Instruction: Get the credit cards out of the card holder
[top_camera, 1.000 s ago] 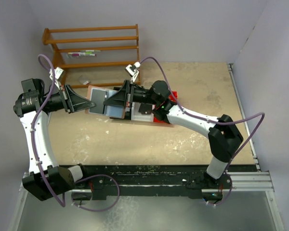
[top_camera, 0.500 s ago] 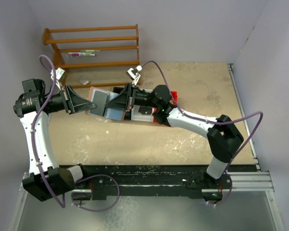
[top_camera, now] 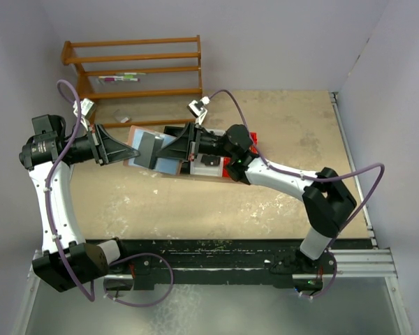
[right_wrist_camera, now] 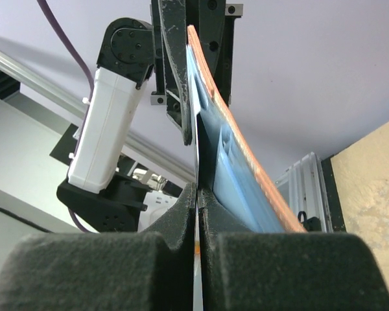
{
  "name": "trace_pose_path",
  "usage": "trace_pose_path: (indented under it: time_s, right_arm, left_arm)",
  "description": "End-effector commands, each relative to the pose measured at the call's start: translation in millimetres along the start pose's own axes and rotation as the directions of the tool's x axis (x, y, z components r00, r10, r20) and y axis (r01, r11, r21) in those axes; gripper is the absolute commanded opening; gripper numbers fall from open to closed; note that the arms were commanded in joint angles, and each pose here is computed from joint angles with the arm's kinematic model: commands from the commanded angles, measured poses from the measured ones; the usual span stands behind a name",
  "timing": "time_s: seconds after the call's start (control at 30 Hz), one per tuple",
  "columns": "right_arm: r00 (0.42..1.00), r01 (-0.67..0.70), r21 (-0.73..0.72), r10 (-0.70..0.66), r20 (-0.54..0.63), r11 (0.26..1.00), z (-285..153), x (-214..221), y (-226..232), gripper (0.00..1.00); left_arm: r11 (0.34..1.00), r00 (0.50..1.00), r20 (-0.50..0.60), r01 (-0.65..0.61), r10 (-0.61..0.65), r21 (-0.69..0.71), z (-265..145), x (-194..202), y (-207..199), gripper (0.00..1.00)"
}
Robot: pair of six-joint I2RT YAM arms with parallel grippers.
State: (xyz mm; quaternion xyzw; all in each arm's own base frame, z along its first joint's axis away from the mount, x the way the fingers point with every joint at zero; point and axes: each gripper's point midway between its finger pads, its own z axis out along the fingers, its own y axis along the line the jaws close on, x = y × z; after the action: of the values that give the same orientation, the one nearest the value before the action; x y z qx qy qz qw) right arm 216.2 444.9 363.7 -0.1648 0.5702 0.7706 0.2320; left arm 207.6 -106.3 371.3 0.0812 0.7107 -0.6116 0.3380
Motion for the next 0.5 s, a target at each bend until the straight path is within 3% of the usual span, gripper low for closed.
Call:
trace_pose_path:
  time_s: [0.0,0.2,0.33,0.47]
  right_arm:
    - [0.996,0.088,-0.079,-0.087,0.019,0.993,-14,-11,40,0.0]
    - [0.998,0.06,-0.037,-0.06,0.005,0.998,-24,-14,28,0.0]
    - [0.998,0.051,-0.002,-0.051,0.024,0.999,-37,-22,19,0.0]
    - [0.999,0.037,0.072,-0.039,0.032,0.997,-57,-29,3,0.0]
  left_arm:
    - [0.965,0.995,0.039,-0.103,0.096,0.242,-6,-11,-47,0.0]
    - [0.984,0.994,0.038,-0.106,0.102,0.146,-2,-14,-21,0.0]
    - [0.994,0.995,0.003,-0.104,0.104,-0.023,-2,-13,14,0.0]
    - [0.964,0.992,-0.018,-0.126,0.126,-0.235,-7,-18,52,0.0]
